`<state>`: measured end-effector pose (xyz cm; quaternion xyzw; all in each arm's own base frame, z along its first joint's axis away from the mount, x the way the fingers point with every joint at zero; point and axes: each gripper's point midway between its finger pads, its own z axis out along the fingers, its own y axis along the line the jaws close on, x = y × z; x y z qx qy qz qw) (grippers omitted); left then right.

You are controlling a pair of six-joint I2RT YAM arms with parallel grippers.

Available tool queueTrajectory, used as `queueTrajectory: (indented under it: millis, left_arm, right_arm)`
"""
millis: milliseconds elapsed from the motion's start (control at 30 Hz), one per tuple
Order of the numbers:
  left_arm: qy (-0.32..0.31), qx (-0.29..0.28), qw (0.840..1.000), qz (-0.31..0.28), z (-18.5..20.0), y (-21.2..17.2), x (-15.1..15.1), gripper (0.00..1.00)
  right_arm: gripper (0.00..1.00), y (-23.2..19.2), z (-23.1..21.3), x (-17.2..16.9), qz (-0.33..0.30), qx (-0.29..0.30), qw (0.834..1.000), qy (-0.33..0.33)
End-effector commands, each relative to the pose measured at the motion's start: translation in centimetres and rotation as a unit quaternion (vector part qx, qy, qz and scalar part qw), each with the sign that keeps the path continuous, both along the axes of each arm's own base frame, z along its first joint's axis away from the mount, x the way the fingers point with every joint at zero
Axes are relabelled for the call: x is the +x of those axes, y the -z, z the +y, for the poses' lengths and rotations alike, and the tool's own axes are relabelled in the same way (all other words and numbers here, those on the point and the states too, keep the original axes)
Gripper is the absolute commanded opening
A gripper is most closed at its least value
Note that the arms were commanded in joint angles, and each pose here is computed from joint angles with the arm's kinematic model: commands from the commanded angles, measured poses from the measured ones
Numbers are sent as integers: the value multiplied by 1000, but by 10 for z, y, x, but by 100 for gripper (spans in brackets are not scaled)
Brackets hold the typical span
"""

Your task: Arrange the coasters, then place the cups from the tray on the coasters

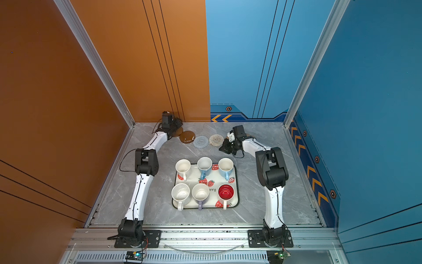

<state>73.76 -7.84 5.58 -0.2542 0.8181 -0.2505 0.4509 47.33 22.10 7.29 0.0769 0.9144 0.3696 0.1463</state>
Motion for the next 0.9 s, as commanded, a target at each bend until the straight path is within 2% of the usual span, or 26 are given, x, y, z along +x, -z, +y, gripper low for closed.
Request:
queueTrajectory:
  millis: [0,567,700,867]
  left_arm:
    - [7,21,993,113,14,46,-31,48]
    - [53,116,967,222,34,56,-80,49]
    - [51,128,968,211,37,39,-79,49]
    - [48,139,974,174,39,-4,-71,48]
  right_arm:
    - [0,-6,5,1,-2,9,1000,-3]
    - [0,-8,6,1,-6,12,1000,-7]
    - [0,-12,7,4,-11,13,1000,-7]
    - [0,-28,10,18,-31,22,999,-8]
